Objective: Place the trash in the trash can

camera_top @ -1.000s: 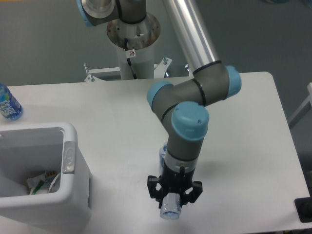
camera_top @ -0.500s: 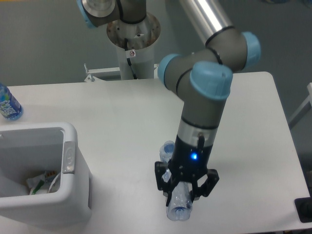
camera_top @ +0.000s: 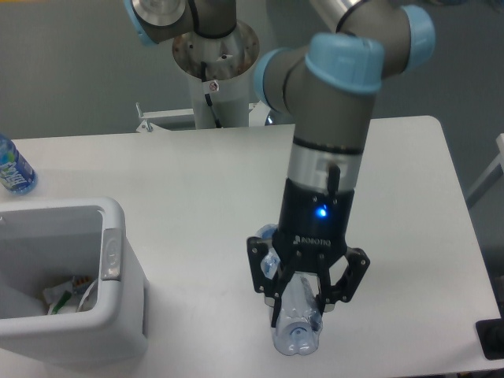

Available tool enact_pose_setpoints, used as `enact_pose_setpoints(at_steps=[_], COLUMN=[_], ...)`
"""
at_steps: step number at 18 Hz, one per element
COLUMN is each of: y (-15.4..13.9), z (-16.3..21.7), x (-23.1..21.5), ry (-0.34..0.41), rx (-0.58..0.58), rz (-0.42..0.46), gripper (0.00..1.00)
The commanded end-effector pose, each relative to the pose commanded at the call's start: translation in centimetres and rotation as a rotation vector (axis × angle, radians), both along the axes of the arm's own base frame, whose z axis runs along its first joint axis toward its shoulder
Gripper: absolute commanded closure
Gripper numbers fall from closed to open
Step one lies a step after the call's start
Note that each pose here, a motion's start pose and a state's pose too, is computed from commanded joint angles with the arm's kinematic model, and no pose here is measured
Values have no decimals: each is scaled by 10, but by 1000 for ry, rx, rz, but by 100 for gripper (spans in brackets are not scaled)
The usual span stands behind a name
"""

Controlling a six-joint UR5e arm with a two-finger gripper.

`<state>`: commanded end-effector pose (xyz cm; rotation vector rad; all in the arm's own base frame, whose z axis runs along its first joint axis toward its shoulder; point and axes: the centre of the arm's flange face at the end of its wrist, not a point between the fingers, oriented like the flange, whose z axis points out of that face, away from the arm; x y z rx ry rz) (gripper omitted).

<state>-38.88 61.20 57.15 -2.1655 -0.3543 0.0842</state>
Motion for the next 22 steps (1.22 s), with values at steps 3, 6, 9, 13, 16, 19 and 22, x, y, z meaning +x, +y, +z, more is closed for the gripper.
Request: enact_pose_setpoints(at_steps=[3,6,9,13,16,19,22], y=[10,17,19,41,62,77,81], z=[20,45,62,60,41,20,1], x=[31,73,104,163,208,239,240], ry=[20,55,73,62,38,14,-1], rx=[69,110,133,131,107,81,51], rz=[-14,-66,-104,-192,-265,-316,-323], gripper=[48,49,49,49,49,48,19])
